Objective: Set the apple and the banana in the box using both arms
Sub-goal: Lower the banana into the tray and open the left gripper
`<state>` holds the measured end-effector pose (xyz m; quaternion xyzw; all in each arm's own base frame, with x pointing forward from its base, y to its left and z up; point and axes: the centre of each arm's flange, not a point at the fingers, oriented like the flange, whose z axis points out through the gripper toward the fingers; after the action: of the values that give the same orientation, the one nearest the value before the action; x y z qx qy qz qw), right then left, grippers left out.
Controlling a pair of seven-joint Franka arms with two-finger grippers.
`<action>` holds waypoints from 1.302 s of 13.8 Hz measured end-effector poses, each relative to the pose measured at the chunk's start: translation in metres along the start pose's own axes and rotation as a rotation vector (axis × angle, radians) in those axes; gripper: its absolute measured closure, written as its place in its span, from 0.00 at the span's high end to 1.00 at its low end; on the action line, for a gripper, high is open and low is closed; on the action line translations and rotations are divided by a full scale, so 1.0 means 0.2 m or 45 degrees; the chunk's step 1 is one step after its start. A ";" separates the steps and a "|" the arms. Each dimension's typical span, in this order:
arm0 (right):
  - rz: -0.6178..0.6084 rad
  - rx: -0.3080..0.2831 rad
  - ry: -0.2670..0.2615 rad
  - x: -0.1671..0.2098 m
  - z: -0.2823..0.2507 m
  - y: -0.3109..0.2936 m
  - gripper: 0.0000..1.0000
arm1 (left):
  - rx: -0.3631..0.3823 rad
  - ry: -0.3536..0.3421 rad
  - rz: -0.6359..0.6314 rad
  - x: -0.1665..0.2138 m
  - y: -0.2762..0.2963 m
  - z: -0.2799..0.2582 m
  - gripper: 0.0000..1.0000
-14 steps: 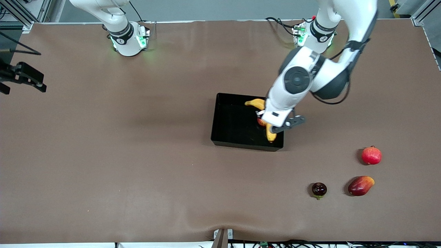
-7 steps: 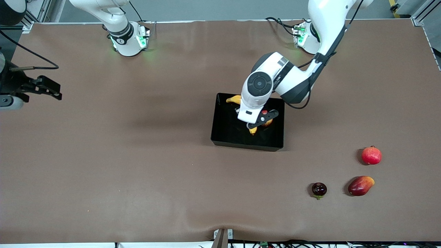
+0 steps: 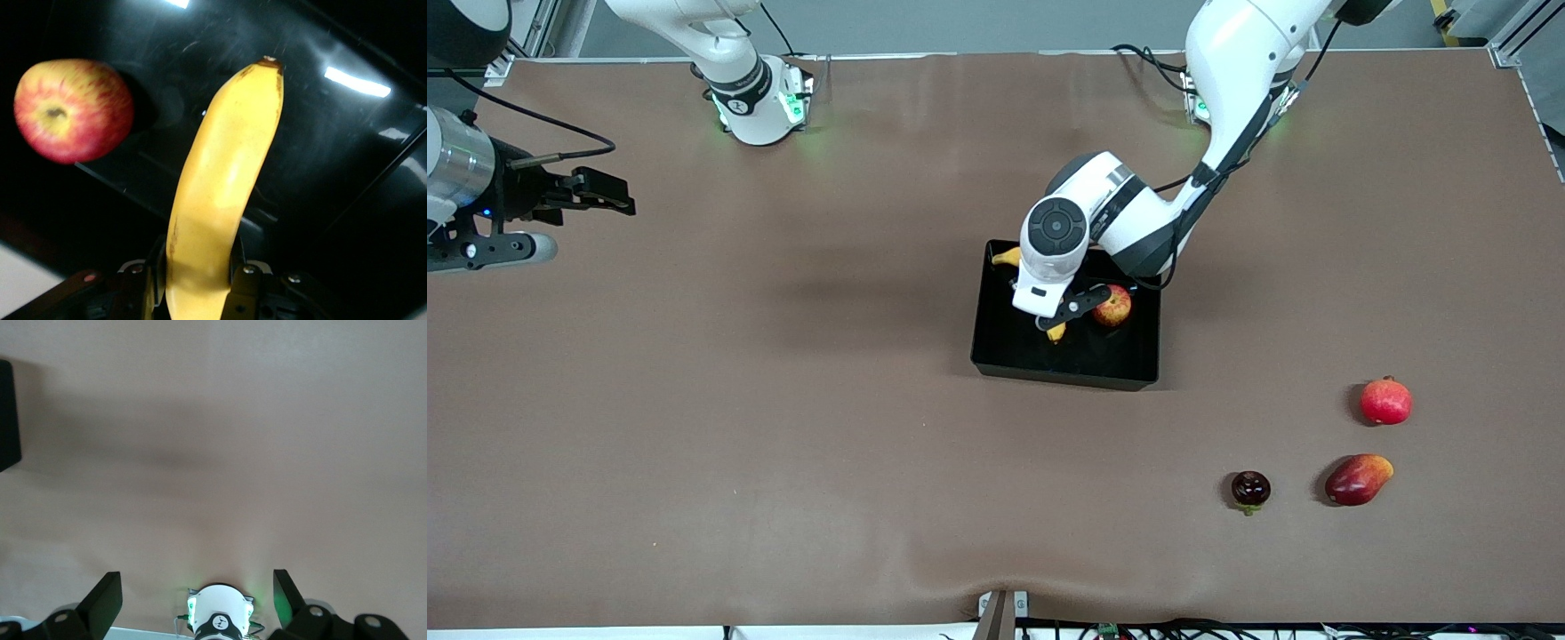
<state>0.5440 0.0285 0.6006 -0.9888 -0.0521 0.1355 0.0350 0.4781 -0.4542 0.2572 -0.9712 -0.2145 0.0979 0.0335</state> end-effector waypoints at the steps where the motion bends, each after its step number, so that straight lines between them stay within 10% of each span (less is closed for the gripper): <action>1: 0.013 0.010 0.008 -0.01 -0.01 0.05 1.00 | -0.006 0.017 0.003 0.02 0.00 0.01 0.39; 8: 0.018 -0.005 0.233 -0.03 -0.14 0.48 1.00 | -0.059 0.124 0.055 0.11 0.04 0.12 0.39; 16: -0.037 -0.148 0.250 -0.01 -0.18 0.36 1.00 | -0.073 0.144 0.088 0.13 0.07 0.25 0.40; 18: -0.036 -0.146 0.244 -0.01 -0.18 0.36 1.00 | -0.071 0.148 0.083 0.15 0.06 0.25 0.54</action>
<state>0.5587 -0.0453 0.6287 -0.9968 -0.0700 0.0366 -0.0151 0.4991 -0.4517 0.2017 -0.9823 -0.1832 0.0363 0.0156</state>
